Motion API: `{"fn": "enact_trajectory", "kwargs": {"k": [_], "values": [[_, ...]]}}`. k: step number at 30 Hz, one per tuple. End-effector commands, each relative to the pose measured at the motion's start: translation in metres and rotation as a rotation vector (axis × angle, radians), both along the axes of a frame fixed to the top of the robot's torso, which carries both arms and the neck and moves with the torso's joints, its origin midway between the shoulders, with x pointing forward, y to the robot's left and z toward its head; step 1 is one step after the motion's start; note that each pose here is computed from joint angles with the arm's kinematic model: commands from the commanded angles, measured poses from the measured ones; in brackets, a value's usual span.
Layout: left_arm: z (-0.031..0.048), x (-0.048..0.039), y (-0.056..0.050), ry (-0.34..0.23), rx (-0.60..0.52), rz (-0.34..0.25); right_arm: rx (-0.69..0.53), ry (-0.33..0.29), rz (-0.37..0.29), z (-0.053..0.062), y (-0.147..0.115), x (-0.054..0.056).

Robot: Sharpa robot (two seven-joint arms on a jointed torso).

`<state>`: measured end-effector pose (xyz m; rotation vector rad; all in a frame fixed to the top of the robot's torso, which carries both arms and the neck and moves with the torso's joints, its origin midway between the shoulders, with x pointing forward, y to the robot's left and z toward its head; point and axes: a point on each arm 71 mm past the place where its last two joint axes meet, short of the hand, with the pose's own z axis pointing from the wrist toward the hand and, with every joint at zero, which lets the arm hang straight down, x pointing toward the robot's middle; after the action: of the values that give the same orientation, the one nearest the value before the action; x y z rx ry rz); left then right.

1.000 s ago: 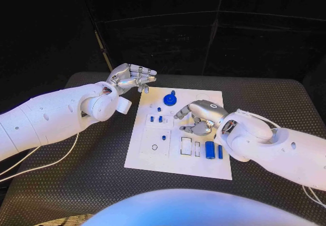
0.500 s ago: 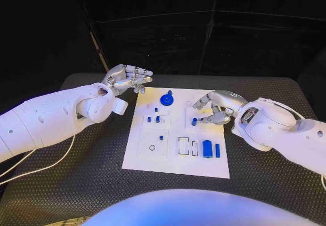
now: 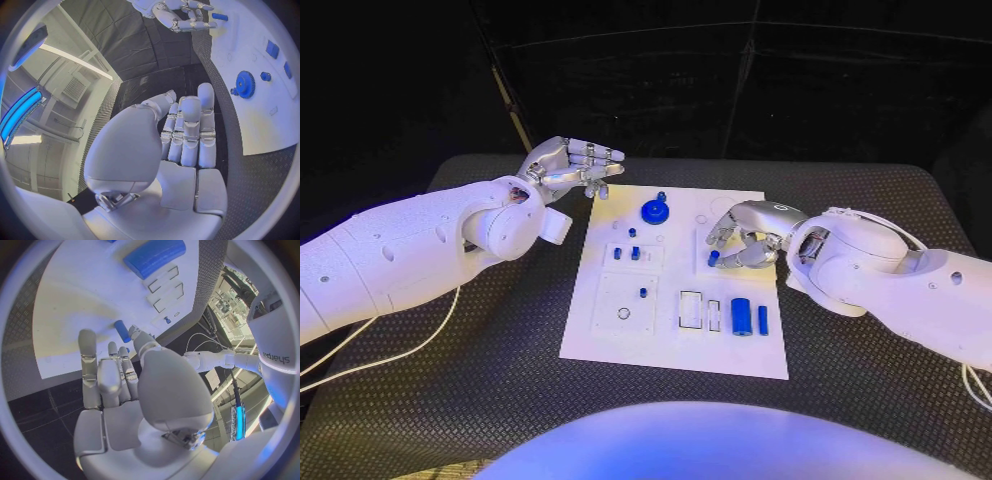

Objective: Assemble the parts on the task board

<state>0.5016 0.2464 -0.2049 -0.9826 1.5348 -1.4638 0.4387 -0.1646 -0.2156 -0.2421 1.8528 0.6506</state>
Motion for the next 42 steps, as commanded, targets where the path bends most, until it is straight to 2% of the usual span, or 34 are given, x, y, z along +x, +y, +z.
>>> {"fn": "enact_trajectory", "kwargs": {"k": [1, 16, 27, 33, 42], "values": [[0.0014, 0.0, -0.002, -0.002, -0.01, -0.012, -0.038, 0.021, 0.015, -0.002, 0.003, 0.0], [0.0015, -0.0002, -0.002, -0.002, -0.011, -0.014, -0.059, 0.013, 0.034, -0.005, 0.012, 0.003], [0.0015, -0.0003, -0.001, -0.001, -0.01, -0.014, -0.09, -0.053, 0.019, -0.003, 0.012, 0.005], [0.0014, -0.0003, -0.001, -0.001, -0.01, -0.014, -0.033, -0.115, 0.016, 0.005, 0.011, 0.002], [0.0012, 0.0, 0.0, -0.001, -0.009, -0.011, 0.107, -0.128, 0.017, 0.019, 0.01, -0.01]]}}
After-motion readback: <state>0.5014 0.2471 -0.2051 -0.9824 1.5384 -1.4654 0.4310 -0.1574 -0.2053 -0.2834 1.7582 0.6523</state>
